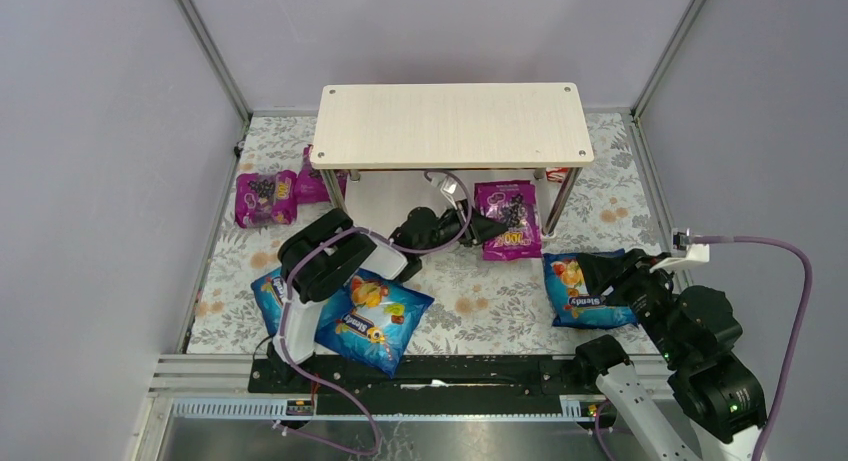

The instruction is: Place and organize the candy bags onto the shelf

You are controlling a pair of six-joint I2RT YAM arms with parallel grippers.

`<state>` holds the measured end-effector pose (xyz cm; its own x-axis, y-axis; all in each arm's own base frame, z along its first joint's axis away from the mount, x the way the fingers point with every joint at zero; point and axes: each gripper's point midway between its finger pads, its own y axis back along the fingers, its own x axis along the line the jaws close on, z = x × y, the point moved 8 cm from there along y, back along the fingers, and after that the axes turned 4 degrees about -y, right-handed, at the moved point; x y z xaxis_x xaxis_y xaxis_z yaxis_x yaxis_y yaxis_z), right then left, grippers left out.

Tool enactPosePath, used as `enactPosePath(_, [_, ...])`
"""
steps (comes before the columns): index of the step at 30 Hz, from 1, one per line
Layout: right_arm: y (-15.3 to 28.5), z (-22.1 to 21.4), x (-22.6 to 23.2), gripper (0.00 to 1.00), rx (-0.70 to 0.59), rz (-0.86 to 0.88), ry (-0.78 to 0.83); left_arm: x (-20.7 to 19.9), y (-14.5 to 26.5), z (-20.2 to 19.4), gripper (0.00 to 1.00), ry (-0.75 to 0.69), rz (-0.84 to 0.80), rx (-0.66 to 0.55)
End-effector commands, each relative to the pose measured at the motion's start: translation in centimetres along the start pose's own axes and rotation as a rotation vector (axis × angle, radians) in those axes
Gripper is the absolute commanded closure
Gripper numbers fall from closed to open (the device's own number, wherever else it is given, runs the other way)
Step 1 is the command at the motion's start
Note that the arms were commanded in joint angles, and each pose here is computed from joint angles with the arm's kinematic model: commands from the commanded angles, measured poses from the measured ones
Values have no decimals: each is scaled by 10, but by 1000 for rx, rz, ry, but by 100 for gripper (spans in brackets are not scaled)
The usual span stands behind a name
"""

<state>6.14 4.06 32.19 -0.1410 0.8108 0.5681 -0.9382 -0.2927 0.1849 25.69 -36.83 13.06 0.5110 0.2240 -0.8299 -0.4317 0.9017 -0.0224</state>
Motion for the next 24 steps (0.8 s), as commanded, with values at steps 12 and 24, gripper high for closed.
enactPosePath(12, [4,2,-5,46,-26,-26,34,7,-48,51,86,2,-35,-31])
enactPosePath(24, [-1,-5,-8,46,-10,-29,30,21,-44,60,20,67,58,38])
